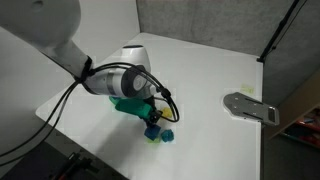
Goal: Put the blue block on the green block
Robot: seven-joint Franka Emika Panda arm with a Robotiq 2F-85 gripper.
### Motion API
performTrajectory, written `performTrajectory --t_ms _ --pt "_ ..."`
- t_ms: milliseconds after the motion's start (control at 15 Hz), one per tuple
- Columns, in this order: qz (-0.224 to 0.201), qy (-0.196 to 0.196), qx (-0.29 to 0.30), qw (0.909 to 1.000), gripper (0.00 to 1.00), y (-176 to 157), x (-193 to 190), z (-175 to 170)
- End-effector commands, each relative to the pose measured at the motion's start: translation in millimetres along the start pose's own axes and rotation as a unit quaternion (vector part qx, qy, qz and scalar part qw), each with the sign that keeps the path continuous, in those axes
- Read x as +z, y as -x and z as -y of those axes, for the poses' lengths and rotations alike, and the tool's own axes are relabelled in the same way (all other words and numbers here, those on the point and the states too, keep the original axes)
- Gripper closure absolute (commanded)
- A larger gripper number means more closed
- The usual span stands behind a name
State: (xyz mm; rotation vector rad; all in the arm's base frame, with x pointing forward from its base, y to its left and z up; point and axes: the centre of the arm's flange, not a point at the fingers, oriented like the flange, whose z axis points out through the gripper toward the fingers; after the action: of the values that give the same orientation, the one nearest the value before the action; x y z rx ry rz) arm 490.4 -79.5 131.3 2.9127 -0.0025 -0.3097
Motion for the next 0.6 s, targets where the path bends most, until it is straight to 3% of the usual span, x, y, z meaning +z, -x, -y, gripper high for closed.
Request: performTrajectory --t_ms 0,400,533 --pt "-0.007 0.010 0.002 0.9999 0.46 6.8 -3.1 0.4" --pt "-0.010 -0.020 -0.012 0.9997 0.01 8.2 -25.0 0.3" --pt "-0.017 -0.038 -0.017 0.9990 0.00 7.0 -40.6 1.6"
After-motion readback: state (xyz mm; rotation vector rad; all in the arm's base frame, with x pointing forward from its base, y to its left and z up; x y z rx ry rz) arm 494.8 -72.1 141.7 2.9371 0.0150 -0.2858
